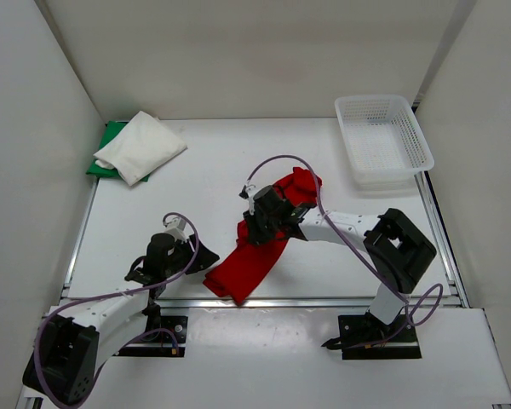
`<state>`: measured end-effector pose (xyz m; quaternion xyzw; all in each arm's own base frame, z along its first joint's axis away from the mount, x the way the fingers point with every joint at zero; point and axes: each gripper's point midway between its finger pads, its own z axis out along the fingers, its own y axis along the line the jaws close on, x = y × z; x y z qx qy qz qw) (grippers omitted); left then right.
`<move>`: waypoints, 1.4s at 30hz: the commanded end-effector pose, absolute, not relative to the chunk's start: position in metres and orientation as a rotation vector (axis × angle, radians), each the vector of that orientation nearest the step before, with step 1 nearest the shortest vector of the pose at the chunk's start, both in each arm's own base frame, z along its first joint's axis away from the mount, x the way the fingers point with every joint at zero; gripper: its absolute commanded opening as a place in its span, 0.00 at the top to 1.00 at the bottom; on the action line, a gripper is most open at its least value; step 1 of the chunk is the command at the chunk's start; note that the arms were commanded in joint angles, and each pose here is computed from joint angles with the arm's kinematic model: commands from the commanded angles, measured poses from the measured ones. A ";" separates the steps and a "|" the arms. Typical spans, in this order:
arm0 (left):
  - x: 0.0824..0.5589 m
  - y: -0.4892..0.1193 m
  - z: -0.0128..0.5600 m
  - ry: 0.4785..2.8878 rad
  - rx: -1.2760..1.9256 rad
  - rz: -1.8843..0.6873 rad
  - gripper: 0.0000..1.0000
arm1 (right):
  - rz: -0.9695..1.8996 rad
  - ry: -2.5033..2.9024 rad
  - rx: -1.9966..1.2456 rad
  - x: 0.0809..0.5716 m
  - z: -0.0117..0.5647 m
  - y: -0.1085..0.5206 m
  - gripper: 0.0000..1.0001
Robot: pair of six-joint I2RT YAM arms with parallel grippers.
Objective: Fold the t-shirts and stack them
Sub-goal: Flatten out the tshirt
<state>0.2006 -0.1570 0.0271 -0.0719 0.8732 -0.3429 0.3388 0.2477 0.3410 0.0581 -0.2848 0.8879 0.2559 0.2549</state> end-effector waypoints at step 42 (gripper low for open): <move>0.209 -0.304 0.075 2.302 0.189 -1.126 0.28 | 0.977 2.238 -0.013 0.192 0.072 0.183 0.72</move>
